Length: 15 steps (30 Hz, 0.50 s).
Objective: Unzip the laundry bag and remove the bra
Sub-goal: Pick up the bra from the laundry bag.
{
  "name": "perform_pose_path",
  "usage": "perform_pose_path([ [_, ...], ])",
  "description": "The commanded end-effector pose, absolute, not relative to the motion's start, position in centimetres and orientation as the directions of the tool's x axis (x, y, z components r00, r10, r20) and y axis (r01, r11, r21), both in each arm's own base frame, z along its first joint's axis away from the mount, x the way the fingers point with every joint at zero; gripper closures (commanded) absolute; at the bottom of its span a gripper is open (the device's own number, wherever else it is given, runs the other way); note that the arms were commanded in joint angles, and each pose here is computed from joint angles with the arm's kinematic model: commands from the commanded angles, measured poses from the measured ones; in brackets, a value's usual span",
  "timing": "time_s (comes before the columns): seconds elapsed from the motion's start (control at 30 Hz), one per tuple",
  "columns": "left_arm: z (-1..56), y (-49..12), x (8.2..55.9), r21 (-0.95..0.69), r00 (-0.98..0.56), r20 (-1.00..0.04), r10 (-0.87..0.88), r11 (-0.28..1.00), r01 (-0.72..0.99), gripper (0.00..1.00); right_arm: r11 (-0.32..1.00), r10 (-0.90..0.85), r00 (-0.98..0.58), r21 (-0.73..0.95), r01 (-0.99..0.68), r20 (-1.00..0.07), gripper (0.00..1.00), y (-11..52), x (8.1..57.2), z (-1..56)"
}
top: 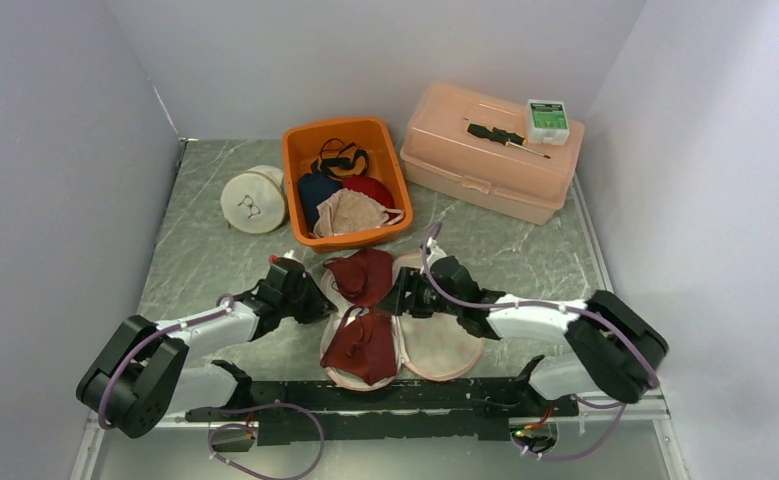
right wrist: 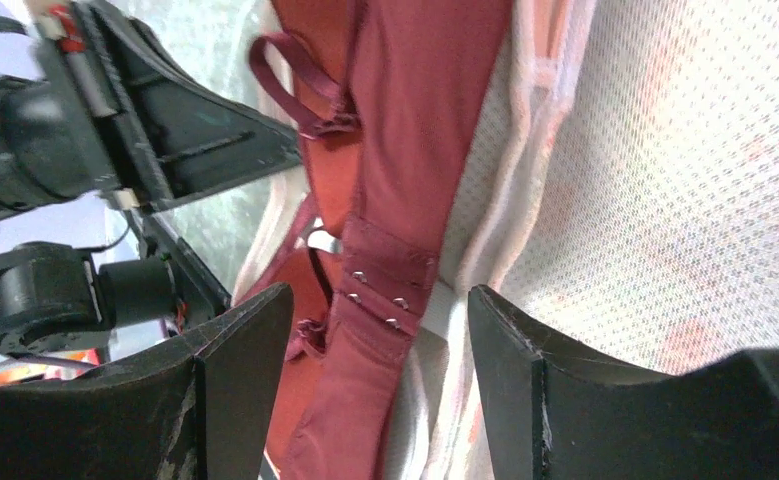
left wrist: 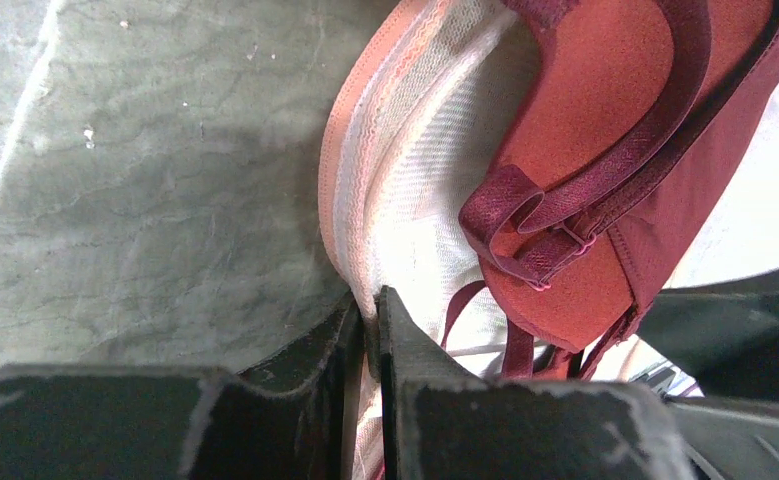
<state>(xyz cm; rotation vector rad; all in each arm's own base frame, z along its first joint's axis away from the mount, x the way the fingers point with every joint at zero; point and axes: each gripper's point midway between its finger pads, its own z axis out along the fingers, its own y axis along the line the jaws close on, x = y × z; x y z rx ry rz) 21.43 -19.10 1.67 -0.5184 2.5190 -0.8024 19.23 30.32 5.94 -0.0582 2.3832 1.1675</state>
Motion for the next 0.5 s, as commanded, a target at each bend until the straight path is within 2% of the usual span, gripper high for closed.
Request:
perform_pose_path([
  [0.0, -2.5, -15.9, 17.6, -0.45, -0.867, -0.244, -0.434, 0.843, -0.295, 0.85, 0.669, 0.236, -0.765, 0.672, -0.319, -0.599, 0.31, 29.5, 21.4, 10.5],
  [0.27, -2.4, -15.8, 17.5, -0.444, -0.866, -0.247, -0.435, 0.845, -0.298, 0.86, 0.582, 0.161, -0.848, 0.742, -0.332, -0.505, 0.31, 31.7, 19.2, 10.1],
  [0.47, -2.3, -15.8, 17.4, -0.445, -0.863, -0.247, -0.441, 0.842, -0.304, 0.87, 0.576, 0.156, -0.856, 0.75, -0.326, -0.492, 0.31, 31.9, 19.1, 9.6],
])
